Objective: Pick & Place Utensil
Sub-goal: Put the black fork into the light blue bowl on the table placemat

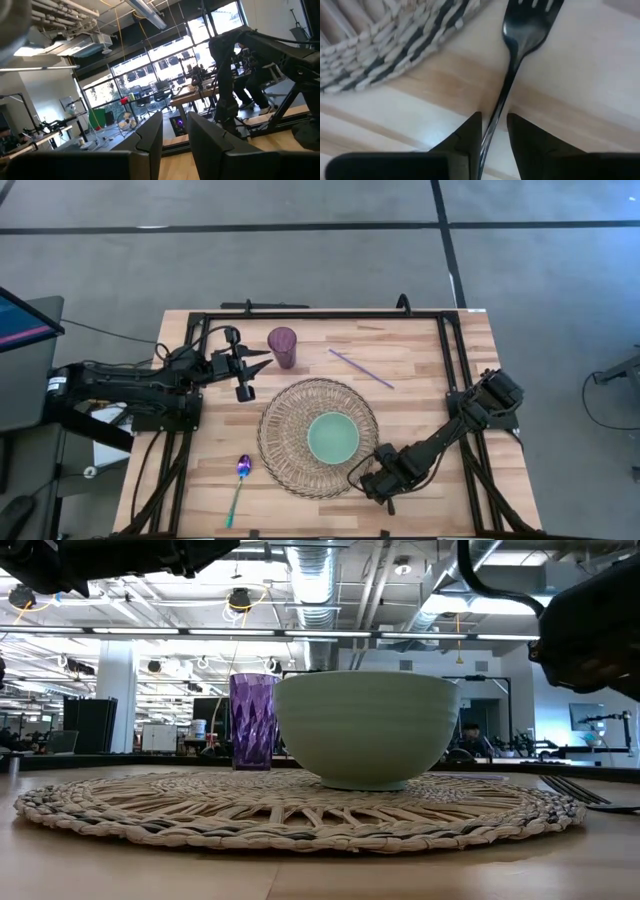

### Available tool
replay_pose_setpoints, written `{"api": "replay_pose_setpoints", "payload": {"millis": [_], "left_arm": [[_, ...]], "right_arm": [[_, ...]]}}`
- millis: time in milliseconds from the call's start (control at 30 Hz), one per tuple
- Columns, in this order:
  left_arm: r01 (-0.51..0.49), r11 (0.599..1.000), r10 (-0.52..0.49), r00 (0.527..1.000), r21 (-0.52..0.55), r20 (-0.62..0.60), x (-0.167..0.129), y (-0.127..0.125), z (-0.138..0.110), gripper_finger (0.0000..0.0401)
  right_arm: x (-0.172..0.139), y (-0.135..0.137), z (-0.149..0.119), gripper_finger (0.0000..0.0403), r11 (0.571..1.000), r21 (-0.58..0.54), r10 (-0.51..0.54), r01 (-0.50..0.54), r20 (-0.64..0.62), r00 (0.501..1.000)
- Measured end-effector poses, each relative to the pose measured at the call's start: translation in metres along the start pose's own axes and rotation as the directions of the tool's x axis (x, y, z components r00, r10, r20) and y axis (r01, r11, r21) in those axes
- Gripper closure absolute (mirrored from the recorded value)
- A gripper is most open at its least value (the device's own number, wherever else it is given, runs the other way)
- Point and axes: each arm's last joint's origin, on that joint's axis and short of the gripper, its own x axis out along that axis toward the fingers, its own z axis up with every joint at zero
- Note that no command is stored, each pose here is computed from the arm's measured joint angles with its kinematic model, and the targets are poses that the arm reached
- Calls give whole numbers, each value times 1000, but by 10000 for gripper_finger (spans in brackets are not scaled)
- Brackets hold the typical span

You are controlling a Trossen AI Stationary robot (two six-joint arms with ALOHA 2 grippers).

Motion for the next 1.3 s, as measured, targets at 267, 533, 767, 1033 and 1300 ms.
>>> {"api": "replay_pose_setpoints", "payload": {"millis": [267, 533, 767, 1033, 1300], "left_arm": [[-1, 1000, 1, 1000, 0, 1, 0, 0, 0, 310], [-2, 999, 2, 1000, 51, 4, 0, 0, 0, 310], [3, 999, -2, 1000, 53, -6, 1, -1, -2, 310], [3, 999, -3, 1000, 53, -8, 1, -1, -2, 310], [7, 999, -6, 1000, 52, -14, 1, -1, -2, 310]], "right_arm": [[0, -1, 4, 368, 1000, 5, -21, 22, -7, 1000], [-15, 8, 1, 392, 997, 7, -75, 76, -61, 995], [-79, 27, 0, 394, 984, -74, -173, 165, -134, 976], [-140, 72, 45, 399, 942, -283, 142, -180, -148, 979], [-125, 85, 105, 401, 903, -306, 192, -303, -345, 919]]}}
